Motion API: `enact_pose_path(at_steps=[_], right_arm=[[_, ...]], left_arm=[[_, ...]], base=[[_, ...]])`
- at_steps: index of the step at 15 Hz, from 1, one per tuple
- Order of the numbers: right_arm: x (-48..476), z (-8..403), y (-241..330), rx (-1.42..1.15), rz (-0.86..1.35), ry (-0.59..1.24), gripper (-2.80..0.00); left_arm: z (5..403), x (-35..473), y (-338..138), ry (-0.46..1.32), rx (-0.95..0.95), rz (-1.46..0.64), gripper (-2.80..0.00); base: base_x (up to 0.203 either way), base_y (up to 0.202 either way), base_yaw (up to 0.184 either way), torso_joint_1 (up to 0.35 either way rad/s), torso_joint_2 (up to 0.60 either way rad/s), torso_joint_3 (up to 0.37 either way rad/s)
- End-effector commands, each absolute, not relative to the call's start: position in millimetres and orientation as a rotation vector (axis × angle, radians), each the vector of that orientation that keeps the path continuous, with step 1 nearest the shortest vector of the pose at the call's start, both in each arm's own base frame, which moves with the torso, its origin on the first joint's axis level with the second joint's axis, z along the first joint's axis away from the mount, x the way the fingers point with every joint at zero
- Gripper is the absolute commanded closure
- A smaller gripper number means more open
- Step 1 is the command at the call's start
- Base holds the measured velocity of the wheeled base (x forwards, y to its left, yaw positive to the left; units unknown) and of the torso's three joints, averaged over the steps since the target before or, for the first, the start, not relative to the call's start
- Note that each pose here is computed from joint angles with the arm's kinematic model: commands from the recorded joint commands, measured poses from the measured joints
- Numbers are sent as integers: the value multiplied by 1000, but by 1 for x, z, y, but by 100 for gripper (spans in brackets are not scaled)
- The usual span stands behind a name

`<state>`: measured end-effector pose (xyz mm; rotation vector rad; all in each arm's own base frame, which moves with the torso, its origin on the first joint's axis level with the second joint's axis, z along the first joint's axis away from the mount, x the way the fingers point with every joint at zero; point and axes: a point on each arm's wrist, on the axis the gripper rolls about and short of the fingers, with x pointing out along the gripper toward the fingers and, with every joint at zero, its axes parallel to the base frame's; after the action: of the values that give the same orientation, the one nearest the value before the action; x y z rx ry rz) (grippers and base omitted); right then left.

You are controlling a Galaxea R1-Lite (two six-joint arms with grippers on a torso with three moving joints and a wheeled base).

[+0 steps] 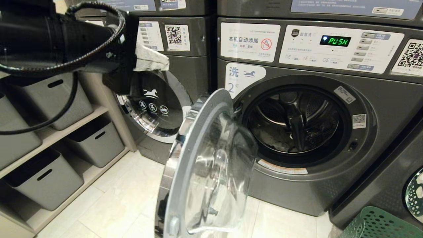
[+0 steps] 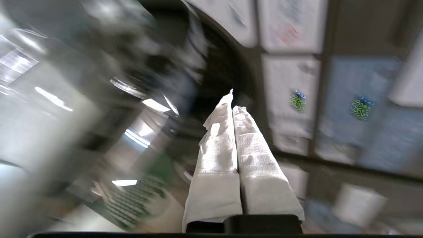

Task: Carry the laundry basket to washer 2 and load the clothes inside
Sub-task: Close the washing machine door with the left hand

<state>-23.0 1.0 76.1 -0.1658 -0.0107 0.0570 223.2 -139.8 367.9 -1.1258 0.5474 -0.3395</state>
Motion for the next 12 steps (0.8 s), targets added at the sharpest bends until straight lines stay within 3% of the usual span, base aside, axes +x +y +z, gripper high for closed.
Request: enact_pose_path(at_steps=[1, 6, 12], right_arm=[[-23, 76, 1, -167, 59, -10, 0], [-23, 76, 1, -167, 59, -10, 0], [-23, 76, 1, -167, 58, -11, 0]], left_arm=[[353, 228, -133, 541, -1036, -269, 0], [309, 232, -182, 726, -969, -315, 0], [271, 248, -247, 795, -913, -406, 0]], base=[[0, 0, 0, 0, 0, 0], [0, 0, 0, 0, 0, 0], [0, 0, 0, 0, 0, 0]])
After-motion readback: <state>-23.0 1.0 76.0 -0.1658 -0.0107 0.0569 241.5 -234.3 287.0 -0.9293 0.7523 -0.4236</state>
